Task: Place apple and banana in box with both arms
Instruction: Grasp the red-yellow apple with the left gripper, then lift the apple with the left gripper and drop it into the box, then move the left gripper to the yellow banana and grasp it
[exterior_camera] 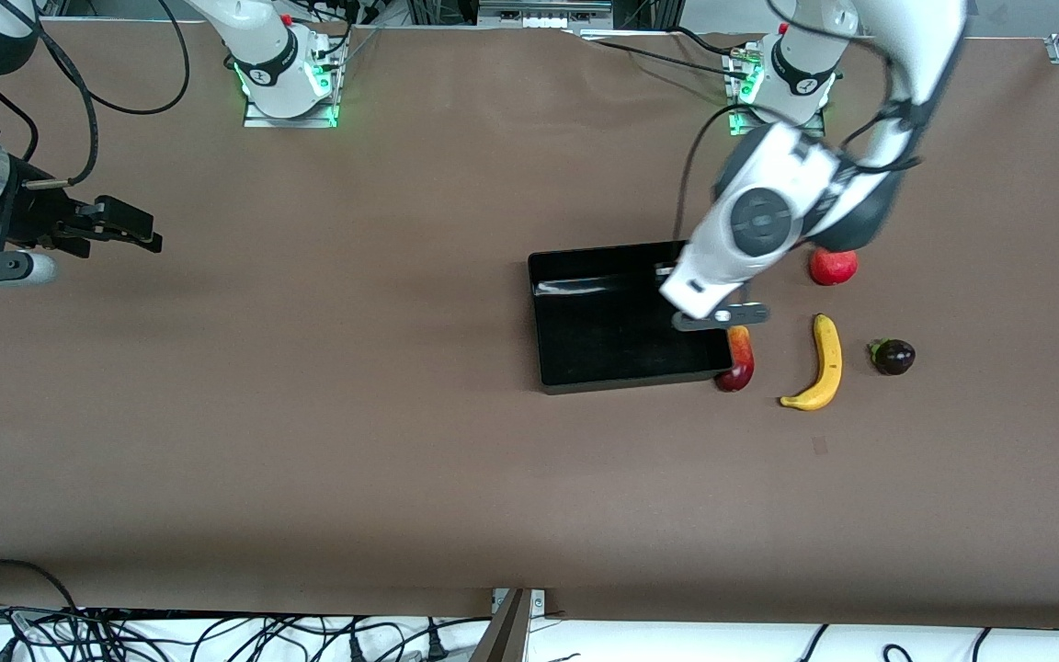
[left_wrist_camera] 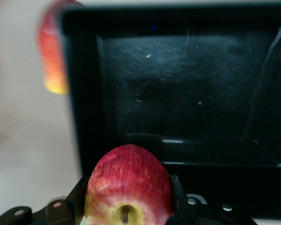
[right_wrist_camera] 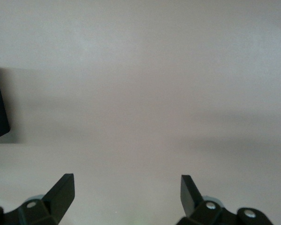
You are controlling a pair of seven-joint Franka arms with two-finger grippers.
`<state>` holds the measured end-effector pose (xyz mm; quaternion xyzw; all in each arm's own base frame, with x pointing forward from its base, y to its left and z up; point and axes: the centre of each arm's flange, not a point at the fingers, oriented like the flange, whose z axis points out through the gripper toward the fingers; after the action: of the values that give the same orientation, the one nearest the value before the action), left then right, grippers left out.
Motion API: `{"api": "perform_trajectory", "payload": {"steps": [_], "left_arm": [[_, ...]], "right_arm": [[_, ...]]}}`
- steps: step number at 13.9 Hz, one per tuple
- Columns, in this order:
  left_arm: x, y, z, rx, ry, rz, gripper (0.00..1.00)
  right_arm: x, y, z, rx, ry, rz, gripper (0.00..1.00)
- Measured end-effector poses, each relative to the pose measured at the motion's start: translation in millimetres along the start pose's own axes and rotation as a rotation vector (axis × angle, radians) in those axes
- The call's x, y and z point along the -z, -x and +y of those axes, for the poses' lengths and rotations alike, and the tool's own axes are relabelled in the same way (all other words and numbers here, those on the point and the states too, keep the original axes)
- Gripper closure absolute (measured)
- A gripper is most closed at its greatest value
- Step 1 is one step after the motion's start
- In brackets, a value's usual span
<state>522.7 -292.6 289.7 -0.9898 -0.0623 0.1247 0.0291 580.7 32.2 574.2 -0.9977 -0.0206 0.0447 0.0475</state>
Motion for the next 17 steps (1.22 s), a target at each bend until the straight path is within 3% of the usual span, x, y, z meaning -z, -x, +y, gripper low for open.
{"api": "perform_trajectory", "payload": {"steps": [5,8,9,13,15,17], "left_arm": [[-74.2,-2.0,0.9,0.000,0.000,0.005,0.27],[-75.0,-3.0,-2.7,0.026,0.001,0.004,0.03],[-72.2,-3.2,-2.4,0.030,0.003,0.009,0.00],[-13.0,-17.5,-14.2,0.070,-0.020,0.022,0.00],[40.3,-45.4,-53.4,0.086,-0.055,0.044,0.00],[72.4,-75.8,-108.2,0.008,-0.055,0.068,0.00]], "right_arm": [[7.9,3.5,-2.9,0.010,0.024,0.020,0.00],[9.5,2.4,-1.9,0.010,0.029,0.033,0.00],[10.6,2.2,-1.3,0.008,0.030,0.037,0.00],[19.1,0.9,6.9,-0.007,0.029,0.063,0.00],[17.6,-0.2,8.0,-0.008,0.029,0.062,0.00],[16.7,-1.4,6.9,-0.006,0.029,0.064,0.00]]}}
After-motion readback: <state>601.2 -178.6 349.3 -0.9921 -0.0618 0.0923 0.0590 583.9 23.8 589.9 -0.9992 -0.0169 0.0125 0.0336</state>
